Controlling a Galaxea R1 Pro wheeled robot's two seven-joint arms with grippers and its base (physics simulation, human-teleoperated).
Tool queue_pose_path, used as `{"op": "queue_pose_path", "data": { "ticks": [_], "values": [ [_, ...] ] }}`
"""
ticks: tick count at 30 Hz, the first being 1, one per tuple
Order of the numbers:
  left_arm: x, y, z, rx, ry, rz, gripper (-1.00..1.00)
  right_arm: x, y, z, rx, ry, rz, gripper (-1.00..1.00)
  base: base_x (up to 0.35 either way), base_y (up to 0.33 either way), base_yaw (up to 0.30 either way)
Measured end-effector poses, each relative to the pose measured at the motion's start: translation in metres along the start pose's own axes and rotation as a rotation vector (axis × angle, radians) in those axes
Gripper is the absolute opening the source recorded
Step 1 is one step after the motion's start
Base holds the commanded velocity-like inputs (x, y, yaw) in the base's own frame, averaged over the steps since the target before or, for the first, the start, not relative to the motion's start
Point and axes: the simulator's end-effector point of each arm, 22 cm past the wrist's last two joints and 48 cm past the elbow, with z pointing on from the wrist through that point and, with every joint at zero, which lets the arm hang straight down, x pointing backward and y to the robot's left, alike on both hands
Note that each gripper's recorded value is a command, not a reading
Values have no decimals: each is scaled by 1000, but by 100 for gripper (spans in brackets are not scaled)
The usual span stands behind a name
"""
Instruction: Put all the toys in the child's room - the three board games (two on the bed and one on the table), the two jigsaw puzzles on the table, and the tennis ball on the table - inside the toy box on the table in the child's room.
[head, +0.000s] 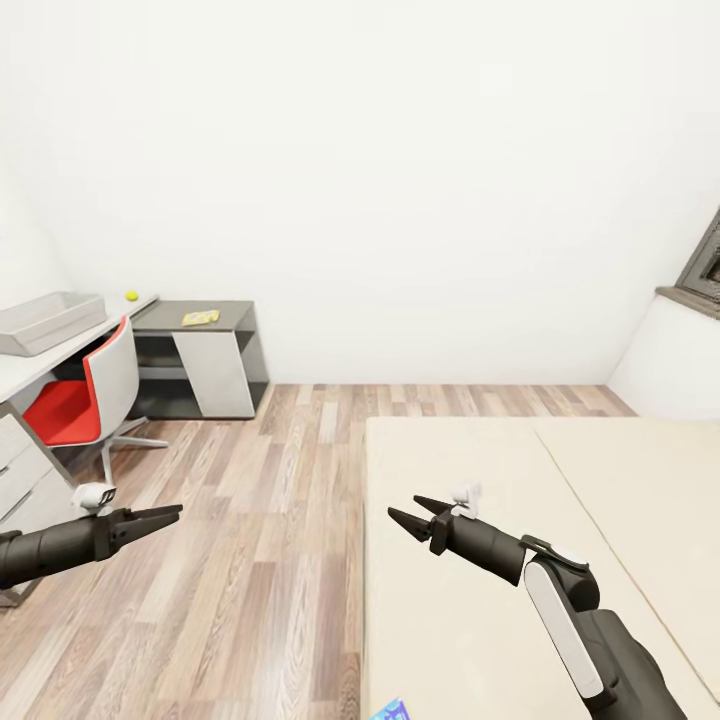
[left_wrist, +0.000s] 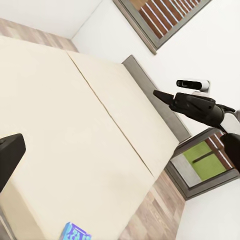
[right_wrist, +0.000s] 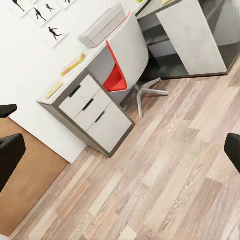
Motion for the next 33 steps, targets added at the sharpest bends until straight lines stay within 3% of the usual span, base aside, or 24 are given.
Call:
{"op": "queue_pose_path", "data": {
  "ticks": [22, 33],
  "values": [
    [-2, -3, -1, 2, -4, 8, 100, -3, 3, -1, -2, -4, -6, 100, 0, 6, -15],
    [-2, -3, -1, 1, -4, 7, 100, -2, 2, -1, 0, -2, -5, 100, 0, 208, 0]
  ]
}}
